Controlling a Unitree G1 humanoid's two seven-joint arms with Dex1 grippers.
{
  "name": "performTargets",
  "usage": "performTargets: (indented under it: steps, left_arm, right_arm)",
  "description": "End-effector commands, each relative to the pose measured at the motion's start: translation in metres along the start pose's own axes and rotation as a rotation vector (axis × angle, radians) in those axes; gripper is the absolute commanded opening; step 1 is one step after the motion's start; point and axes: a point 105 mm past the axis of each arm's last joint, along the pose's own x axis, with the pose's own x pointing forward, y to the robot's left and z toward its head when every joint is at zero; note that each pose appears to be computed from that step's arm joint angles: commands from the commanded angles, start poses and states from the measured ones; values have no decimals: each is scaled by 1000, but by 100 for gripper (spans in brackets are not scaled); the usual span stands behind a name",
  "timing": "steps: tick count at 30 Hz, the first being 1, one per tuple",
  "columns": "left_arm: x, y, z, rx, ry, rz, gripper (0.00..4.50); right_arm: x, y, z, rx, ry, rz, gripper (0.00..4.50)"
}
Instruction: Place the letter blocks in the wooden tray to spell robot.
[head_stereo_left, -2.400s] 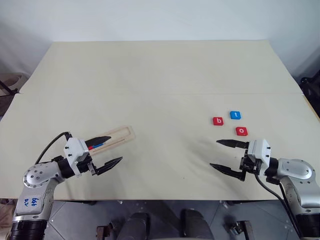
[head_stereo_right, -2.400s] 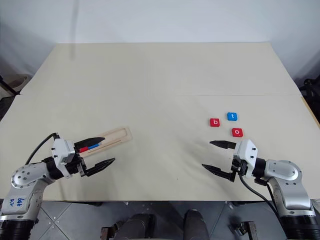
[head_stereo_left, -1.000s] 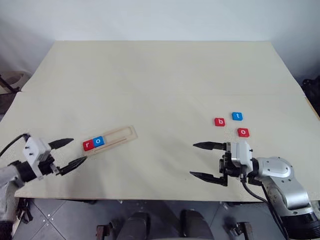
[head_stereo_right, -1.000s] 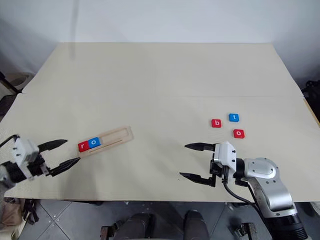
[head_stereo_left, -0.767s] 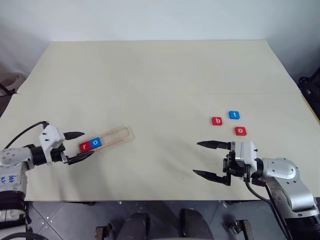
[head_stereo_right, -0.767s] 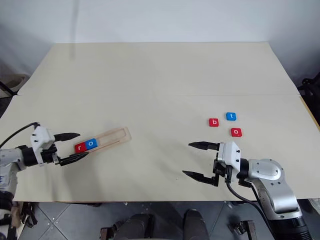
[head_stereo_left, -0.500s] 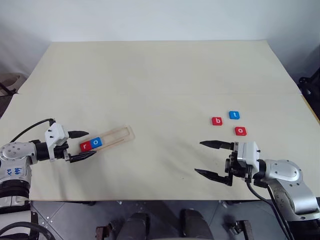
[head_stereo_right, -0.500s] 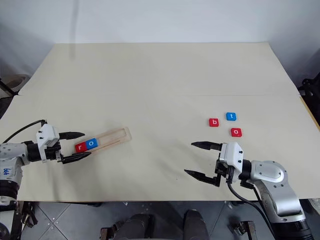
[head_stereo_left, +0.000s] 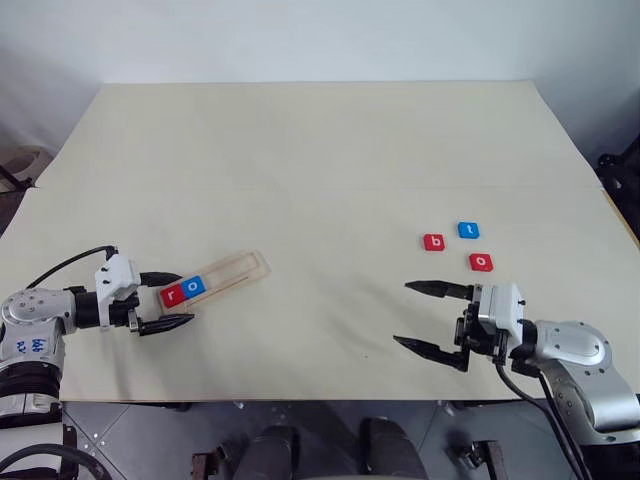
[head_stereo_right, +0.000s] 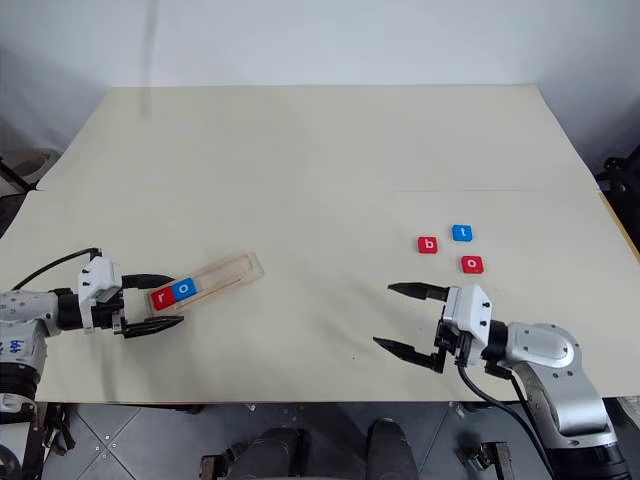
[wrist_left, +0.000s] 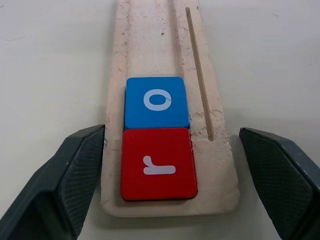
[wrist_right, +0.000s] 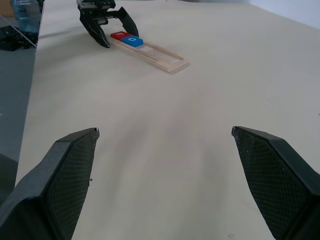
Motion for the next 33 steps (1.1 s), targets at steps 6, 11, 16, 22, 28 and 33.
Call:
performTargets:
  steps: [6,11,16,22,28,33]
  left_arm:
    - [3,-10,-14,-44,20,-16,362]
    - [8,-13,-3,-3,-18,-31,340]
    - [25,-17,29,110,-100,-80,340]
    - [70,-43,74,257,-155,-274,340]
    - [110,-59,94,312,-164,-412,340]
    - [135,-66,102,337,-149,-510,340]
  right_arm:
    - [-5,-7,8,-47,0,-16,450]
    - [-5,-8,7,-45,2,-18,450]
    - [-8,-8,5,-38,13,-22,450]
    - [-28,-7,0,-23,59,-69,450]
    - [-49,-4,-7,-8,112,-153,450]
    - [-64,6,-9,14,139,-226,450]
